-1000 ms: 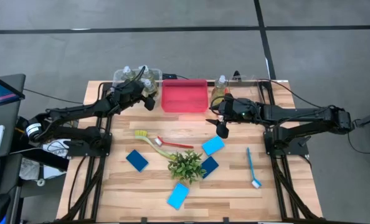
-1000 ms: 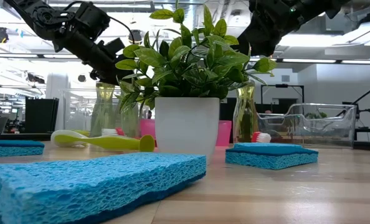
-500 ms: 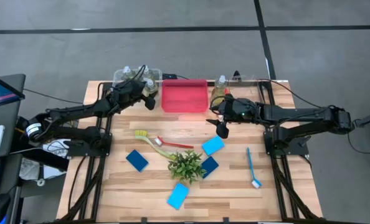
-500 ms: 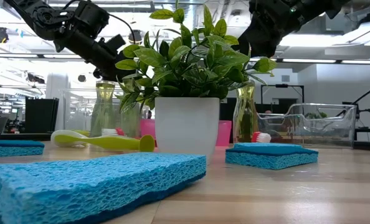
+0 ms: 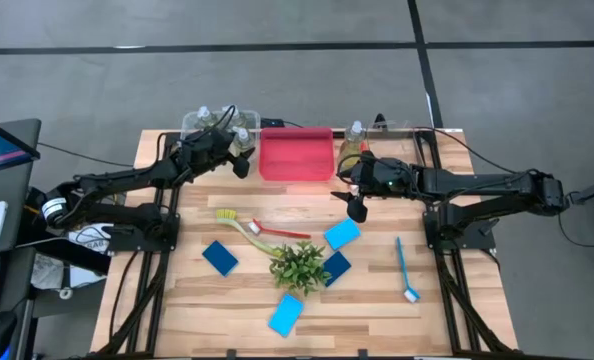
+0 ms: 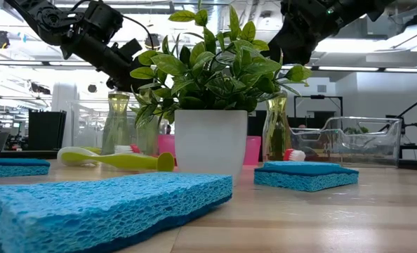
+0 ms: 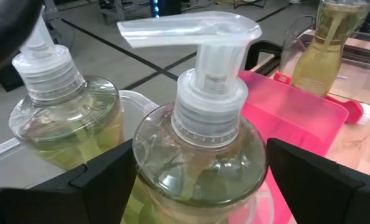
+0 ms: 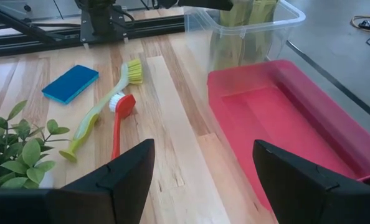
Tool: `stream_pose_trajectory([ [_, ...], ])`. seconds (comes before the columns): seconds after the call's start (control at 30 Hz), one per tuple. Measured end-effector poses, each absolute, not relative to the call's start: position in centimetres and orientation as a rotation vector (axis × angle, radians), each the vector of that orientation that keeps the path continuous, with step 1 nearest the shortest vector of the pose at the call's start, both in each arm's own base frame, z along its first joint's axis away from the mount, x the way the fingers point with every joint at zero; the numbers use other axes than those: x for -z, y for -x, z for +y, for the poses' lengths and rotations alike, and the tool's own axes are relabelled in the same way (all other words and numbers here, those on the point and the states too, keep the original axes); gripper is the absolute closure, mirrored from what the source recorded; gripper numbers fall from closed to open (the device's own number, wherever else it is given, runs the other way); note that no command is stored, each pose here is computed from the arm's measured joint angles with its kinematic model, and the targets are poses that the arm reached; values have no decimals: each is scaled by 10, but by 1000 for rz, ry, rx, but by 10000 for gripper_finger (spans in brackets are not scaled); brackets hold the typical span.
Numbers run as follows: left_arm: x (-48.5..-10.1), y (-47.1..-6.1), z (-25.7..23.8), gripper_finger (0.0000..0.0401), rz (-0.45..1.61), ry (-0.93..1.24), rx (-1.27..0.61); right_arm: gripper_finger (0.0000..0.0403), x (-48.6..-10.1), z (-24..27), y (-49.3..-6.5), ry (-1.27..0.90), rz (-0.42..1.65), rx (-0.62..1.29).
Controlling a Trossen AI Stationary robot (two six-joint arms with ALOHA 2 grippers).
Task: Pick & Place Kitchen Sink Supplies
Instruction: Put the yellow dishwashing liquid into the white bin
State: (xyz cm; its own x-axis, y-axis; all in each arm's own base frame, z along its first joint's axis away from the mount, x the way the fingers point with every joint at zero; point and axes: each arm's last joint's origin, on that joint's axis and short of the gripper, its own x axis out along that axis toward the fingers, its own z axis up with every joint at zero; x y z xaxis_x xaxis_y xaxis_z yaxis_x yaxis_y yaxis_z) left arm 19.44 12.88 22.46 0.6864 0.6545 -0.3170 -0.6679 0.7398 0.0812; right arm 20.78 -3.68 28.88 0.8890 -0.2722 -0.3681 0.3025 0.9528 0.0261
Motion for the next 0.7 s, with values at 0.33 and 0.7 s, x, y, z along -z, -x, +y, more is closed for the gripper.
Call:
stream_pose_trajectory([
  [0.33, -230, -189, 140, 52, 271, 36, -801, 138, -289, -37, -208, -80, 369, 298],
  [0.7, -232, -191, 138, 52, 210, 139, -795, 138, -291, -37, -206, -56, 366, 296],
])
